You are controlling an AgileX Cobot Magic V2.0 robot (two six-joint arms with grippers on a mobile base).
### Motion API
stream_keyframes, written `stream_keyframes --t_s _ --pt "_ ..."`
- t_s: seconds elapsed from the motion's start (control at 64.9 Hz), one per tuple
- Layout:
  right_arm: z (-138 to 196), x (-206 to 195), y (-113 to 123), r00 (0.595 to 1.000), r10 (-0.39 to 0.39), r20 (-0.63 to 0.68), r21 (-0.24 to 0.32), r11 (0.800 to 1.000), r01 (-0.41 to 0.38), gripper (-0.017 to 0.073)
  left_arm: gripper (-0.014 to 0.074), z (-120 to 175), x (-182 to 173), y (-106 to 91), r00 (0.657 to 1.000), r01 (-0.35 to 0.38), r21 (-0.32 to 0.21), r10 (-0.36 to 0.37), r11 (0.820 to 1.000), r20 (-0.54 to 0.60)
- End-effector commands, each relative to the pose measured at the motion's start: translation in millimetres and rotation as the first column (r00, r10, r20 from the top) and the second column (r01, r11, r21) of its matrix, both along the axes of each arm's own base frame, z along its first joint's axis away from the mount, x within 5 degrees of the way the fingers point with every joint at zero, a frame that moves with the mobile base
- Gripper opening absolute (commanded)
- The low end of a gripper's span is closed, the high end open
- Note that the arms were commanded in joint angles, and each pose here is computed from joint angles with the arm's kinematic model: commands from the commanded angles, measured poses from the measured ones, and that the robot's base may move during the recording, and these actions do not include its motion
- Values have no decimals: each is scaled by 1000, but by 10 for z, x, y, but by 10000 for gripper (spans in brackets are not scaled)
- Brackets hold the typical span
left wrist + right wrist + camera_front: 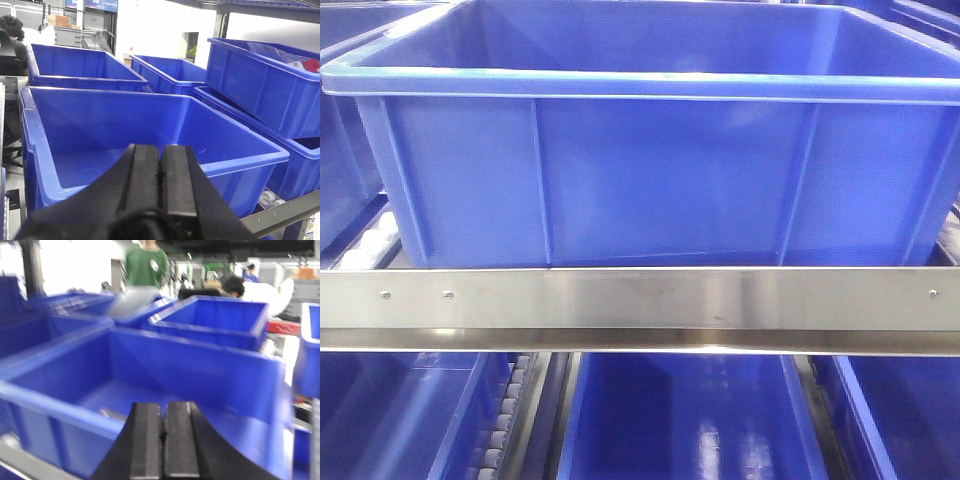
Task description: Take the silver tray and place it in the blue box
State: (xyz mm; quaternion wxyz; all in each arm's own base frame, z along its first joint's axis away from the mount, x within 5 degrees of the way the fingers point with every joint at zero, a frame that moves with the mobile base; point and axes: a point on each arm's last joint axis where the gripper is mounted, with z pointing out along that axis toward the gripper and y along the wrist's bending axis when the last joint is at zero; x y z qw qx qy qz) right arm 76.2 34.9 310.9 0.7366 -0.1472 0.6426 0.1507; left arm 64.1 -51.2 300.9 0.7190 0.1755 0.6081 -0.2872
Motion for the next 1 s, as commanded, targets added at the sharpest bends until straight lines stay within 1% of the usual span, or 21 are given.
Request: stream_keyframes --t_s 0.0,0.046,0.108,0.139,0.2,0.308,0.493,0.616,0.693,0.739,0.986 --pt "30 -9 -17 999 -25 47 -63 998 28 50 -95 129 -42 -29 997 56 -39 -54 998 54" --pt "-18 -14 -51 997 -62 53 -85 994 67 50 -95 129 -42 -29 997 56 -39 -54 998 54" --pt "-91 -16 -103 991 -124 55 -95 987 128 50 -95 129 -42 -29 997 56 -39 -54 998 54" --pt "-132 -15 -131 986 -157 51 -89 983 161 50 -95 129 -42 -29 997 56 -39 -54 998 54" --pt "-230 -14 -189 974 -226 34 -51 973 227 50 -95 129 -42 -29 997 56 -39 -54 998 54" --pt "-426 -36 -250 954 -298 38 -19 954 299 50 -95 129 -42 -29 997 56 -39 -54 998 54" --pt "-719 -171 -294 942 -331 46 73 942 328 50 -95 129 -42 -29 997 56 -39 -54 998 54" --pt "-860 -210 -318 931 -362 54 94 930 356 50 -95 129 -42 -29 997 56 -39 -54 998 54" --pt "-948 -217 -328 927 -373 47 119 923 366 50 -95 129 -42 -29 997 56 -39 -54 998 54" --pt "-962 -222 -334 924 -382 32 116 919 376 50 -95 129 -42 -29 997 56 -39 -54 998 54" --pt "-953 -228 -361 902 -429 43 118 899 421 50 -96 129 -42 -29 997 56 -39 -54 998 54"
